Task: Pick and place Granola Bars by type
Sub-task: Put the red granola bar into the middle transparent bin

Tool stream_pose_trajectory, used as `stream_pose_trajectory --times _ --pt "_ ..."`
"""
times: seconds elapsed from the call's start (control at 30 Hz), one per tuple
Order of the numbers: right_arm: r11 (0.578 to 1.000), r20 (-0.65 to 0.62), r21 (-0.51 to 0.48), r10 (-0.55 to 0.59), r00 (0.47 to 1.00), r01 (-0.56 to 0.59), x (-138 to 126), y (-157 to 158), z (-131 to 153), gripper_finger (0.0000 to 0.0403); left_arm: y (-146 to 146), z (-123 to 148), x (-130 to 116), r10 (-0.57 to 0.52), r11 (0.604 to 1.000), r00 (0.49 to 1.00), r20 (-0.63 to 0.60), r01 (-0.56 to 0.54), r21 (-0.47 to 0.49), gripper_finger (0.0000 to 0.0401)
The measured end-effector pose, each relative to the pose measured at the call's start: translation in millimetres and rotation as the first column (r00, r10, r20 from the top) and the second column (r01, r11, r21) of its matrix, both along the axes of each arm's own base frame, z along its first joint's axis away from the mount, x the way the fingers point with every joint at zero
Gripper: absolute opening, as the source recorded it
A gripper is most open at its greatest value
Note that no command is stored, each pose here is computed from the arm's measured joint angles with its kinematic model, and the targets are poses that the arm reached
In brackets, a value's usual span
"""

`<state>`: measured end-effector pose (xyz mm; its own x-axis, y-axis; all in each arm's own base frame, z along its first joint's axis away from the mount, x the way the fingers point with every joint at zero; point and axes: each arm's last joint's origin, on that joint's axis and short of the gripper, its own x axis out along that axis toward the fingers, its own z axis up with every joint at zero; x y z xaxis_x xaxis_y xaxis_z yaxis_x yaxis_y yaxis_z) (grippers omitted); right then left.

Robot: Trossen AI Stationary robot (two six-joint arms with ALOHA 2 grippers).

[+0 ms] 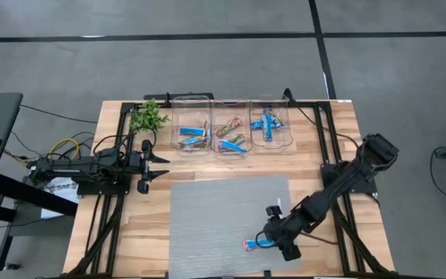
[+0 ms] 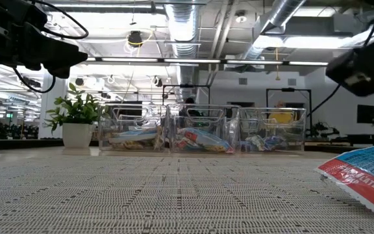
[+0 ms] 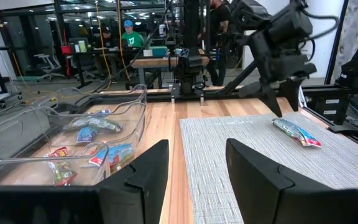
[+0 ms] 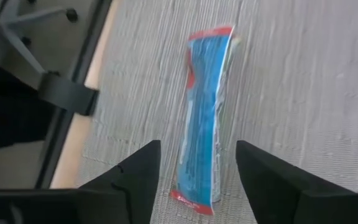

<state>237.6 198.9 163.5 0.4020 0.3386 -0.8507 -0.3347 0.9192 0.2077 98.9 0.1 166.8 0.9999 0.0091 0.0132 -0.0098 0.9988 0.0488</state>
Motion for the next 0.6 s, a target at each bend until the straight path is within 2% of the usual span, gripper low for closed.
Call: stream_pose_trajectory --times 0.3,0.6 --pt "0.999 -0.06 -0.05 0.007 0.998 -0.01 2 5 -23 0.023 0 0 0 0.0 1.0 1.0 0.0 0.0 0.0 0.0155" --pt "0.997 -0.096 -0.082 0.0 0.995 -0.008 5 5 -37 0.0212 0 0 0 0.0 1.0 1.0 0.0 0.0 0.0 0.0155"
